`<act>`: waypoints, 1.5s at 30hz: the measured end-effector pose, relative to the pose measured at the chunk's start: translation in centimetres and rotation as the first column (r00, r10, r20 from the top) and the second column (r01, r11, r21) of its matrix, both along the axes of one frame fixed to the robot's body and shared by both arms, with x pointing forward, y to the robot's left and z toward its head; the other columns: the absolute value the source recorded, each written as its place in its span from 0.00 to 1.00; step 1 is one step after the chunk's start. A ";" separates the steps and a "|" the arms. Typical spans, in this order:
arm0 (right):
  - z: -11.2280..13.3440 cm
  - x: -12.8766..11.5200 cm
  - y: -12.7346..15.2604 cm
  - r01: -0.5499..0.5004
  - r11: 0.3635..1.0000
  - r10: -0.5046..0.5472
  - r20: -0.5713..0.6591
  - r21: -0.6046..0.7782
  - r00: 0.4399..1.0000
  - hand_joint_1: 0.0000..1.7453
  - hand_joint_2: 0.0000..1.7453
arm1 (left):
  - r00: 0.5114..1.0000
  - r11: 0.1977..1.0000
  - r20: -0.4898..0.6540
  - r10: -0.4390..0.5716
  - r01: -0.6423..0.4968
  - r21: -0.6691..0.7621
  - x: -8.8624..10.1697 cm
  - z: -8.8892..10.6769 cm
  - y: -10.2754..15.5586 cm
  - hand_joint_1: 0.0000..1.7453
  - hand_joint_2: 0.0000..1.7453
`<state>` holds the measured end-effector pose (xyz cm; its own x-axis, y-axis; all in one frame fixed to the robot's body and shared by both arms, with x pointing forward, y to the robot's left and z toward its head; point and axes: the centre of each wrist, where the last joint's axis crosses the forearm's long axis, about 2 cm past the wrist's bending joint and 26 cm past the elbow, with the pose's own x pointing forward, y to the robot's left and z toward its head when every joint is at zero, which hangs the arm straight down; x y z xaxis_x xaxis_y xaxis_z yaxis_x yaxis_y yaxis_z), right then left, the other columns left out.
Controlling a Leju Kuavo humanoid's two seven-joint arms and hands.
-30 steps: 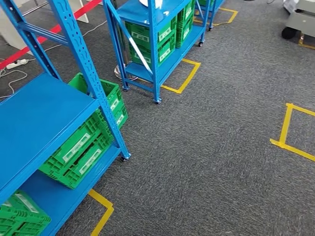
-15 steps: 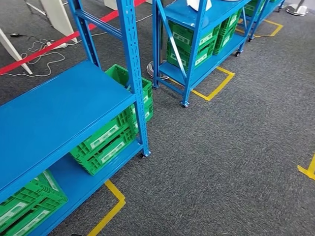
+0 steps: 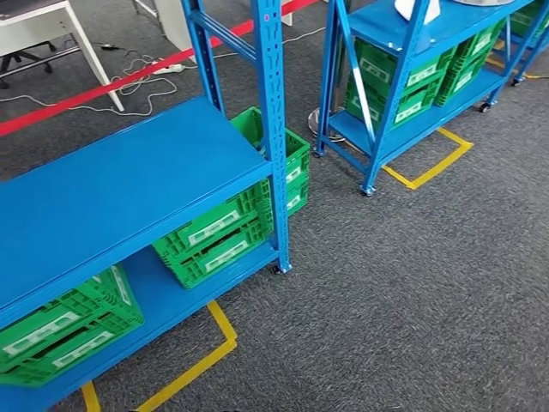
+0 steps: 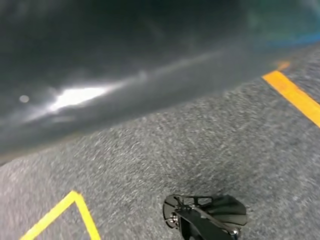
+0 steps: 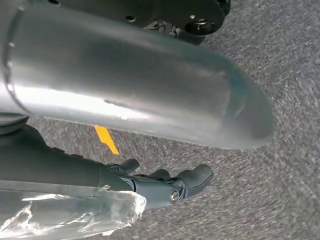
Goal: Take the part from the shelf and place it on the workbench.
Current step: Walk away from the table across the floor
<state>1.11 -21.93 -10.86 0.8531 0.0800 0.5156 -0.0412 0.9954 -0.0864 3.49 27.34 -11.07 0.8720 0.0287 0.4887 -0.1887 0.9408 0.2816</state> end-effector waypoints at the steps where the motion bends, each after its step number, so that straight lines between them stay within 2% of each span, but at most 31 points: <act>1: 0.0 0.1 0.0 0.000 1.000 0.000 0.001 0.000 1.000 0.00 0.00 | 1.000 1.000 -0.002 0.000 0.000 0.001 -0.1 0.0 0.0 0.00 0.00; 45: 0.1 0.2 0.3 -0.010 1.000 0.011 0.024 -0.003 1.000 0.00 0.00 | 1.000 1.000 0.002 -0.018 0.018 0.010 0.1 0.0 0.0 0.00 0.00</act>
